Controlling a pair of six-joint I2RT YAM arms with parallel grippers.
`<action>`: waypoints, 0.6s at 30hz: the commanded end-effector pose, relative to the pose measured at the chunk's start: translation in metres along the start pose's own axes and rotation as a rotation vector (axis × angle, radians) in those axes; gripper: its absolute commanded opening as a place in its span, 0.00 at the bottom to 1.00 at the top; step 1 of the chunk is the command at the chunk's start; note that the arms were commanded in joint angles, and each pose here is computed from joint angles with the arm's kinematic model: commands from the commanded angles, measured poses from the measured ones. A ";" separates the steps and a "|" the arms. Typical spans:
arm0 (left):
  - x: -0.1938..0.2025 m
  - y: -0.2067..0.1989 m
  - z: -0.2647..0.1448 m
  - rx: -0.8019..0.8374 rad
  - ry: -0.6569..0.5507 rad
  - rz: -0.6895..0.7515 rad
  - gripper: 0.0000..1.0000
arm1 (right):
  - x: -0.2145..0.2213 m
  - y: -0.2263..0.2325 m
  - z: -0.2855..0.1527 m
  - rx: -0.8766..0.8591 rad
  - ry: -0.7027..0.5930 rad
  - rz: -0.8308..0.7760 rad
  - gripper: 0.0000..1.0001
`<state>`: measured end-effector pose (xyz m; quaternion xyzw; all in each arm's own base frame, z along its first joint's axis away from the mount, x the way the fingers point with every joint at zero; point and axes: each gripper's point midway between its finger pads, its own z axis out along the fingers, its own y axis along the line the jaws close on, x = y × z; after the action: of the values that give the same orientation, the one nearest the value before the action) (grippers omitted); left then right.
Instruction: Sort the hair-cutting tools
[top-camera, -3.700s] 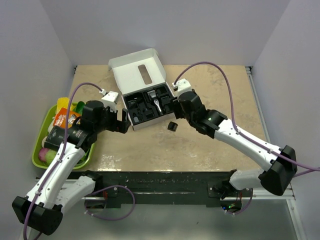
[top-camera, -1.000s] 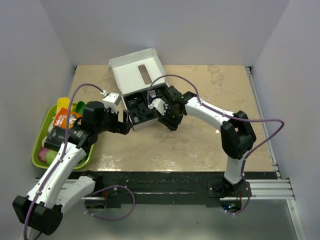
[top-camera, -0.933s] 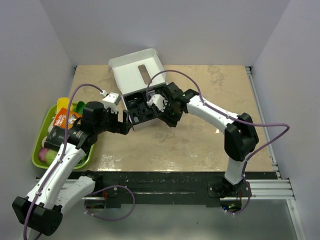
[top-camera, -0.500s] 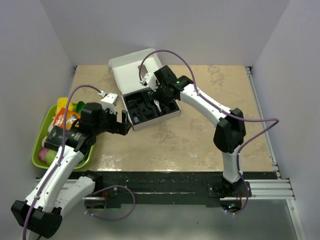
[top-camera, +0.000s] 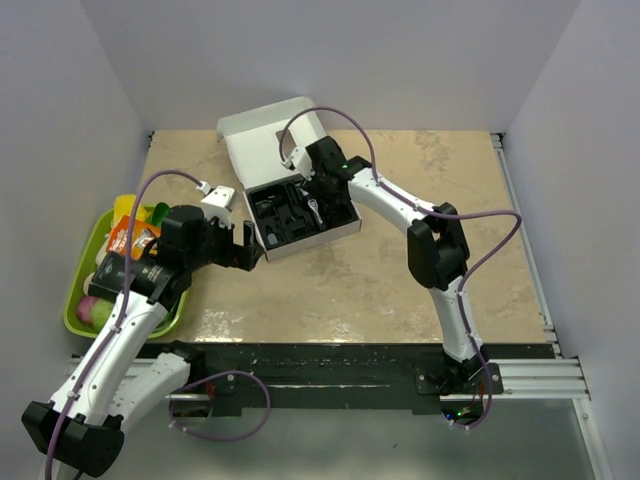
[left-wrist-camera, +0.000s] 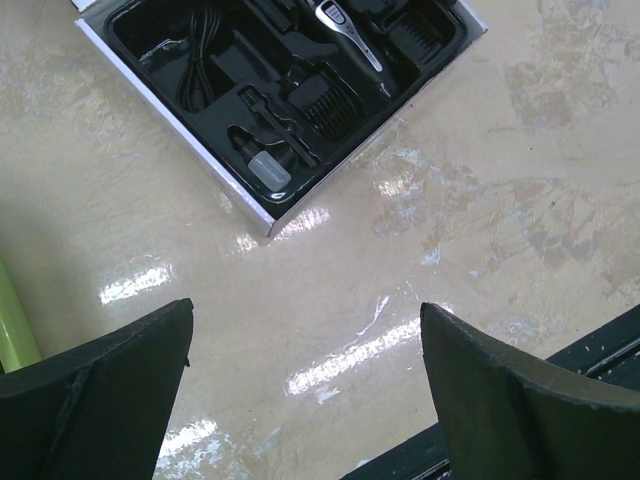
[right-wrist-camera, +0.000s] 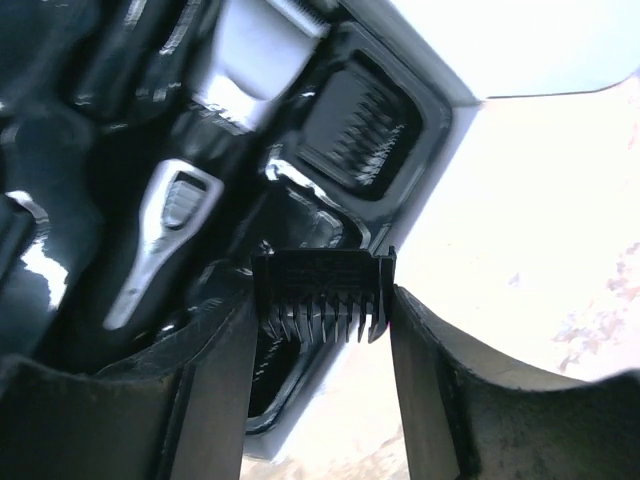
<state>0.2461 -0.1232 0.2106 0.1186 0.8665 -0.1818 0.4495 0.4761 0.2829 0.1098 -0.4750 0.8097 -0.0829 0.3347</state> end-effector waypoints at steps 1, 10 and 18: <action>-0.006 -0.004 0.003 0.021 -0.014 -0.011 0.99 | -0.016 -0.034 -0.009 0.066 -0.069 -0.014 0.54; -0.003 -0.006 0.011 0.034 0.010 -0.008 0.99 | -0.015 -0.023 -0.001 -0.035 -0.083 -0.171 0.56; -0.002 -0.006 0.015 0.041 0.024 -0.005 0.99 | -0.018 -0.013 -0.007 -0.129 -0.117 -0.369 0.55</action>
<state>0.2509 -0.1285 0.1934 0.1229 0.8812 -0.1835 0.4180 0.4846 0.2796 0.1062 -0.5856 0.7431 -0.0642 0.3176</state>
